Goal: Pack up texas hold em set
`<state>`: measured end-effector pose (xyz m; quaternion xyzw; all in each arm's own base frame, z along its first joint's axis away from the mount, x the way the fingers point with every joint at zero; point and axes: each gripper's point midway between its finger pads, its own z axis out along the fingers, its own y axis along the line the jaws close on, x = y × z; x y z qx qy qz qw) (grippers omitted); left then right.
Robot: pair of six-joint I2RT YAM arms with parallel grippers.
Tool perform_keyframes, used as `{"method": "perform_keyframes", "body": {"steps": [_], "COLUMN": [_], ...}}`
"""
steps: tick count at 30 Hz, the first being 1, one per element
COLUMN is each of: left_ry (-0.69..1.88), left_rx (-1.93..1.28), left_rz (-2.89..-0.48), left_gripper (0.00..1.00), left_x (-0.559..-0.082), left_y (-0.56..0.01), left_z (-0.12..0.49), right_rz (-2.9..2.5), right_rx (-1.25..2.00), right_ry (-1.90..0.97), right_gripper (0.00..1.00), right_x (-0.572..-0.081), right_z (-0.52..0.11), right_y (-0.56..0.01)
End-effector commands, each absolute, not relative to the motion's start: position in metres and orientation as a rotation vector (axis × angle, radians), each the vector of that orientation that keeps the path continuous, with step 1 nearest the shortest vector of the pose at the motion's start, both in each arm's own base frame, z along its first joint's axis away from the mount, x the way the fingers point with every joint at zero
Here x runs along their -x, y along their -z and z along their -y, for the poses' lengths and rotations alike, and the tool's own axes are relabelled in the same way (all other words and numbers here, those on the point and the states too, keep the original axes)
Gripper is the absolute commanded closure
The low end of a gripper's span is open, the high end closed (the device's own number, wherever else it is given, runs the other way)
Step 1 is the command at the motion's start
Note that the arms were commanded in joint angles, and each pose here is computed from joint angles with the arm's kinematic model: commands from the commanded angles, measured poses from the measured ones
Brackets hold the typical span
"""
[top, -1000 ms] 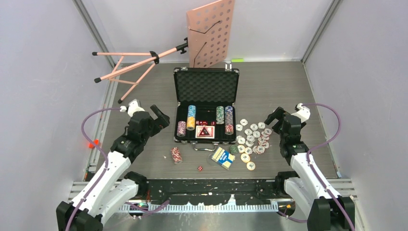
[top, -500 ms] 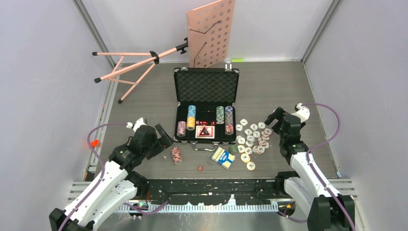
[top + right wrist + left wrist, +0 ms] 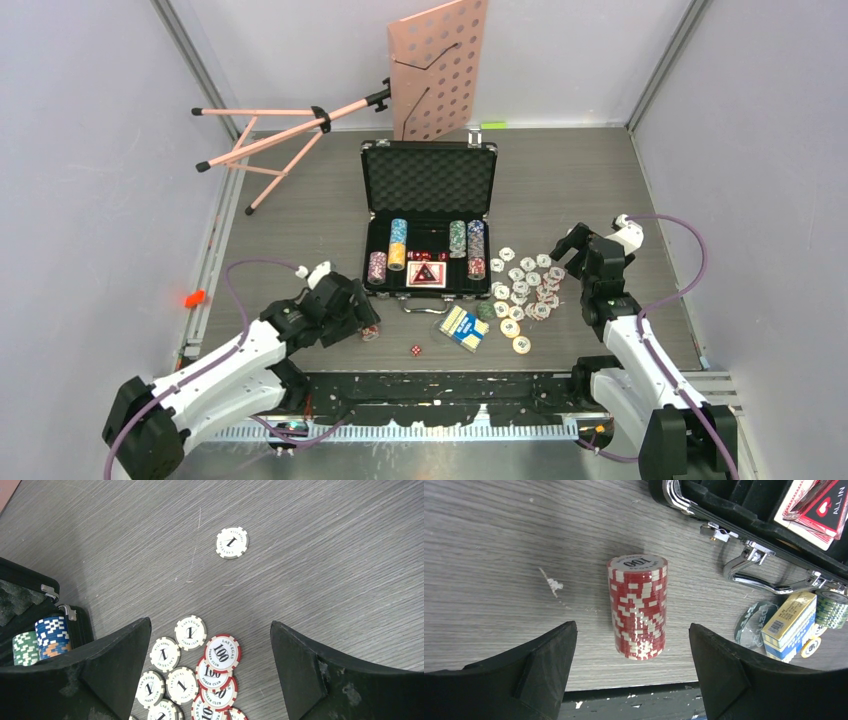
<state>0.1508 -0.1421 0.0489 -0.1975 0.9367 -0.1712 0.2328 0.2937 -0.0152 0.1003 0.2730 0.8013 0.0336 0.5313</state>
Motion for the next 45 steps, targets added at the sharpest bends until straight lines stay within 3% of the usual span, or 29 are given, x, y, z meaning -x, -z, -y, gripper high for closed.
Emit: {"method": "perform_keyframes", "body": {"steps": [1, 3, 13, 22, 36, 40, 43, 45], "left_ry": [0.492, 0.47, 0.335, 0.277, 0.329, 0.311, 0.28, 0.31], "left_rx": [0.545, 0.542, 0.376, 0.142, 0.006, 0.01, 0.07, 0.116], "left_rz": [-2.519, -2.519, -2.516, -2.516, -2.534, -2.572, -2.674, -2.732], "left_gripper": [0.16, 0.2, 0.64, 0.78, 0.78, 0.55, 0.27, 0.19], "left_x": [-0.166, -0.168, -0.172, -0.174, -0.186, -0.181, -0.166, -0.155], "left_y": [-0.05, -0.048, -0.055, -0.107, -0.129, -0.12, -0.104, -0.092], "left_z": [0.154, 0.153, 0.142, 0.137, 0.163, 0.161, 0.156, 0.16], "right_rz": [-1.855, -1.857, -1.86, -1.863, -1.862, -1.862, -1.862, -1.864], "right_rx": [-0.647, -0.645, -0.639, -0.635, -0.633, -0.634, -0.633, -0.633], "right_ry": [-0.106, -0.106, -0.111, -0.116, -0.116, -0.116, -0.117, -0.116], "right_gripper": [0.05, 0.06, 0.07, 0.08, 0.08, 0.08, 0.08, 0.08], "right_x": [-0.306, -0.306, -0.306, -0.307, -0.306, -0.306, -0.307, -0.307], "right_z": [0.014, 0.014, 0.013, 0.012, 0.012, 0.012, 0.011, 0.012], "right_y": [-0.124, -0.124, -0.124, -0.123, -0.124, -0.123, -0.124, -0.123]}}
